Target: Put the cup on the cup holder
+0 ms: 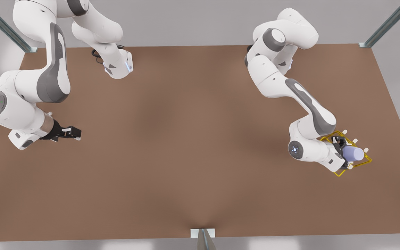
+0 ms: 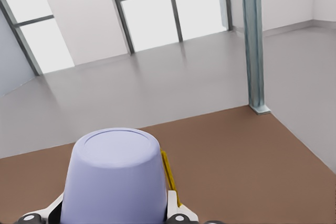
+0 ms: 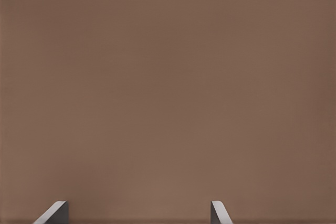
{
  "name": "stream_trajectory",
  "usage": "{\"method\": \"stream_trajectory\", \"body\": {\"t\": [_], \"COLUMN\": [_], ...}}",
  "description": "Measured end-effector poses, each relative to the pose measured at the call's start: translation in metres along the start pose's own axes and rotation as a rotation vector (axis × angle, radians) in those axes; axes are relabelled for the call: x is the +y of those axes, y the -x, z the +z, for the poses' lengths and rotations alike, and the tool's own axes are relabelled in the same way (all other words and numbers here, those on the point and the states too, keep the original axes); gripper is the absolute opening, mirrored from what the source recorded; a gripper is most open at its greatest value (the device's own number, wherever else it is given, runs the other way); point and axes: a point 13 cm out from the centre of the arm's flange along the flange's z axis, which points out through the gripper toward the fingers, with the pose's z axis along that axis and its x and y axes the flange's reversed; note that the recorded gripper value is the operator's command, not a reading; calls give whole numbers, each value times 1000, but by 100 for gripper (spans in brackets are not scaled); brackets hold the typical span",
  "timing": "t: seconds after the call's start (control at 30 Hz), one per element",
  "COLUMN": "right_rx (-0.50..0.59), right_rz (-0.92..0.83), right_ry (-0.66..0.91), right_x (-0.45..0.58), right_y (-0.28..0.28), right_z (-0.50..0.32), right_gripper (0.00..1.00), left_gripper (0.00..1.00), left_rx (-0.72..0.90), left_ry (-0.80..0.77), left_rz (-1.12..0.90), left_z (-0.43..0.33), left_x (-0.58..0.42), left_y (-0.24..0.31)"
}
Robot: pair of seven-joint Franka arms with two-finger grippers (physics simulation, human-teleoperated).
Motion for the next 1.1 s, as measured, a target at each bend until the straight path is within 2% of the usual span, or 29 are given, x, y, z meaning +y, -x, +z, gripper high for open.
{"method": "stream_trajectory", "body": {"t": [0.27,0.47,0.77,0.97,1.0,1.03,1.1], "right_rx": [0,-1,1,0,-1,-1,-1], "right_rz": [-1,-2,-3,-3,-3,-4,-4], "right_ry": [0,0,1,1,1,1,1], "right_x": [0,0,0,0,0,0,0], "right_y": [0,0,0,1,1,1,1], "right_z": [0,0,1,1,1,1,1], "right_gripper": [100,100,100,100,100,100,100], "left_gripper": [64,64,64,69,74,100,100], "left_rx": [-37,-46,-76,-80,-83,-85,-95], "left_ry": [28,-28,-46,-68,-72,-76,-84], "left_rz": [-48,-69,-139,-211,-222,-231,-248], "left_z": [26,-3,7,6,8,9,10], "left_x": [26,30,43,38,37,36,34], "left_y": [-15,-40,-55,-54,-54,-54,-53]}}
